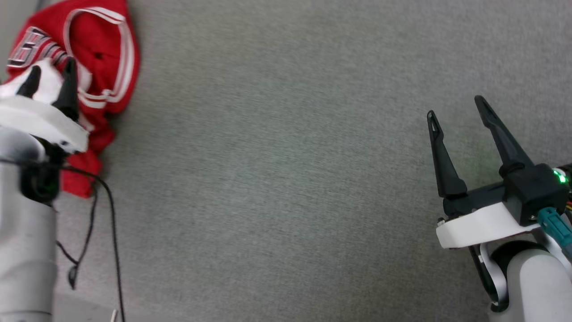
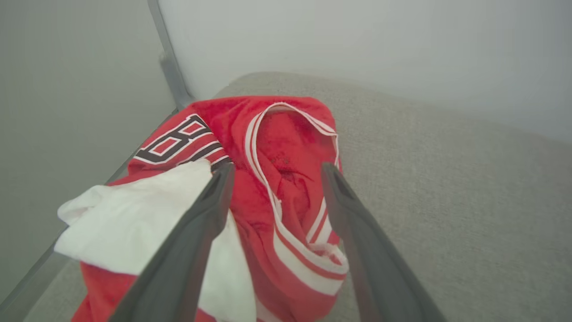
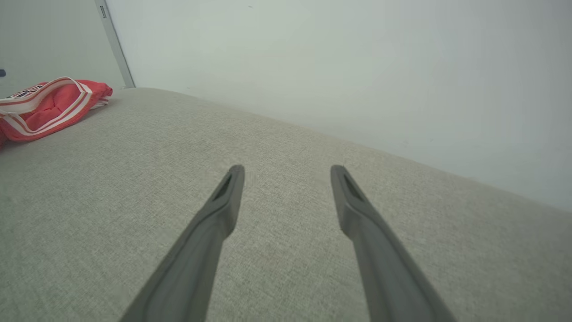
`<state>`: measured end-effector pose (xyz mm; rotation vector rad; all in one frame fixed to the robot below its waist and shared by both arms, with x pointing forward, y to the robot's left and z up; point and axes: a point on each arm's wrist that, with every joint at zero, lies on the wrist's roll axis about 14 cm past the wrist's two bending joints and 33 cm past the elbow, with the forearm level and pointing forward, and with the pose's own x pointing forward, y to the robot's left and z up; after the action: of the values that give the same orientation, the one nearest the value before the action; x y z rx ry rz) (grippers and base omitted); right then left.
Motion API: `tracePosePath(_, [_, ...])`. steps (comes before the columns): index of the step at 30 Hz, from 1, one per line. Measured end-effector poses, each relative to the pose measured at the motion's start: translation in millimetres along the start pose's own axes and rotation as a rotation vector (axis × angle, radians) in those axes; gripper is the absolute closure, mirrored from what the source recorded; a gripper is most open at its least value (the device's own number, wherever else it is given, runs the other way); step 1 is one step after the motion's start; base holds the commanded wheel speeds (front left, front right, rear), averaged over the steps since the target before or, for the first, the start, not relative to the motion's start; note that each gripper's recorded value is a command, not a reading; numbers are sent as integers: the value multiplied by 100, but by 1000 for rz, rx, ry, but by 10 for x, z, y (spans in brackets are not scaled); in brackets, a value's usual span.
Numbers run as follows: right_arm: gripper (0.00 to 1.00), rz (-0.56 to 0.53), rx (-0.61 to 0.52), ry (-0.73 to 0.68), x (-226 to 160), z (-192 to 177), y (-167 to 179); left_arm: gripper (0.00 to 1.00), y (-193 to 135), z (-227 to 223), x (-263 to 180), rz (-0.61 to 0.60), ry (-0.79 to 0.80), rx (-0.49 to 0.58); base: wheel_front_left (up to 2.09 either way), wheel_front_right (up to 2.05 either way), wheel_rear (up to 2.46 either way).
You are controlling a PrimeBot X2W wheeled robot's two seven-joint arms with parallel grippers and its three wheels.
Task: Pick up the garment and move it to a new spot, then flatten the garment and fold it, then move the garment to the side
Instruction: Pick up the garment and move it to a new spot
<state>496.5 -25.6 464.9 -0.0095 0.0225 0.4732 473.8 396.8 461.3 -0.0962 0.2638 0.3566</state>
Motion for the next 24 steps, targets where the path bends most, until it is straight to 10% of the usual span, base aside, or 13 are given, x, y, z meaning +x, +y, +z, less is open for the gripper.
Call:
tracePosePath(17, [0, -94, 16, 77, -61, -450, -395, 0, 232, -1086, 267, 51, 770, -76, 0, 0, 0])
tracePosePath(19, [0, -94, 17, 78, -54, -460, -394, 83, 235, -1089, 268, 50, 773, -78, 0, 0, 0])
tracePosePath(20, [0, -93, 17, 78, -52, -457, -390, 100, 234, -1083, 274, 49, 763, -74, 0, 0, 0])
tracePosePath(24, [0, -90, 11, 62, -40, -381, -381, 100, 266, -1032, 271, 53, 676, -41, 0, 0, 0])
